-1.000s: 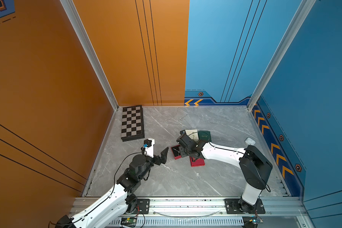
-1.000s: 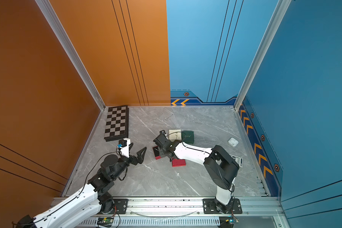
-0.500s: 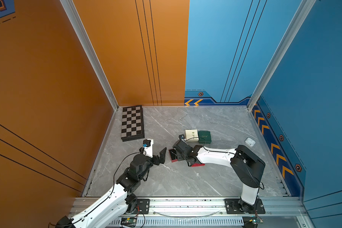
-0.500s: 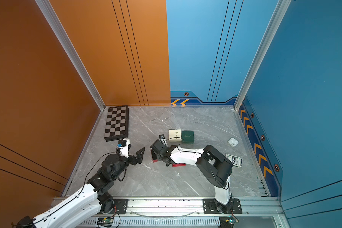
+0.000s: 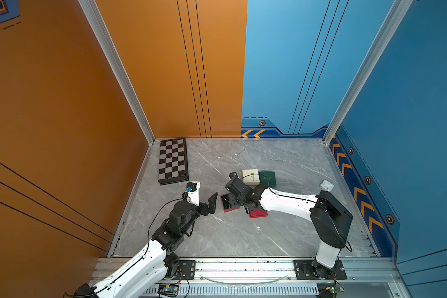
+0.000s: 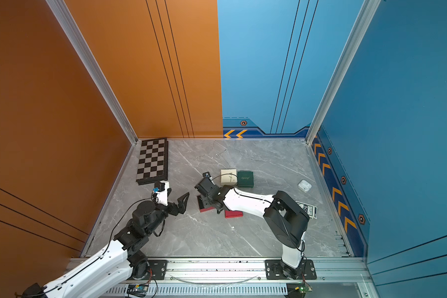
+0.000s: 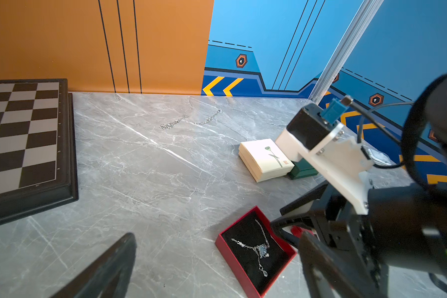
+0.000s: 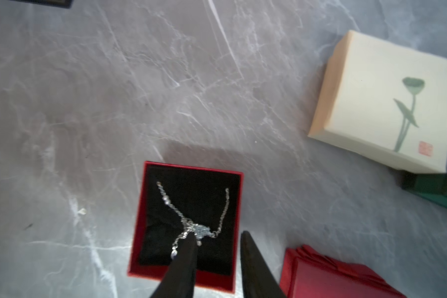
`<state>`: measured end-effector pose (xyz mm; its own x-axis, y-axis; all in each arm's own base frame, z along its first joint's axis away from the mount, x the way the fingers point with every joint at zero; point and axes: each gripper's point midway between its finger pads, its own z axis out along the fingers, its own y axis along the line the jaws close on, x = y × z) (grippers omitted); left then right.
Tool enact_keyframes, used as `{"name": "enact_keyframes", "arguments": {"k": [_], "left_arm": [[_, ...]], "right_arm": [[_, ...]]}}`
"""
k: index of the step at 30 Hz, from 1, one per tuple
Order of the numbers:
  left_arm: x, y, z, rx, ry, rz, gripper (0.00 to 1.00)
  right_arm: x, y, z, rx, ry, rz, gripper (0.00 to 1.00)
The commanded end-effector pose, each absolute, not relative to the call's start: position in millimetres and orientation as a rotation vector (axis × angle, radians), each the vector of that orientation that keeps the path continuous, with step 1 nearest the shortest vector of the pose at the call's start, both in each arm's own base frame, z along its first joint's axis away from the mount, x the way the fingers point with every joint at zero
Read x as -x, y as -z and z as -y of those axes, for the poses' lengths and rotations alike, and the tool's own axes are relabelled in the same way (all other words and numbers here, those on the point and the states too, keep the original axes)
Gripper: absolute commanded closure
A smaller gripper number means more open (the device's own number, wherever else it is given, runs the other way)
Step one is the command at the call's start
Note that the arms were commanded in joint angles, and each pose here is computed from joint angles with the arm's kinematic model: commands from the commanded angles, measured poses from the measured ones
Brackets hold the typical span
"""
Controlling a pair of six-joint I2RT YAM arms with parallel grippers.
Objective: Take the necklace out of the lift-off lid jewelry box
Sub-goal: Take out the inner lining from the jewelry box.
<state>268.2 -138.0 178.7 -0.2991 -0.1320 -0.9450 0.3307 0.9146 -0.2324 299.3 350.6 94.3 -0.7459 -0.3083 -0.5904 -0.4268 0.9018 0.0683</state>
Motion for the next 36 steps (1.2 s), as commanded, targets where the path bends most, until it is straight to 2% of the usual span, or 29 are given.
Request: {"name": "enact_keyframes", "arguments": {"k": [1,13,24,36], "left_arm": [[-272,-191,138,-0.146,0.465,-1.804,0.02],[-271,-187,138,-0.136,0.486,-1.816,0.02],[-272,-184,136,-0.126,0.487,-1.825,0.02],[-273,-183,135,-0.127,0.487,-1.828,0.01]], "right_arm": [[-290,-96,-357,0.697,-0.276,-2.502,0.63],[-296,-73,-368,0.884,-0.228,-2.537,0.59],[-298,-60,-373,0.906,-0.254,-2.569,0.54],[-304,-50,-373,0.905,-0.253,-2.59,0.53]]}}
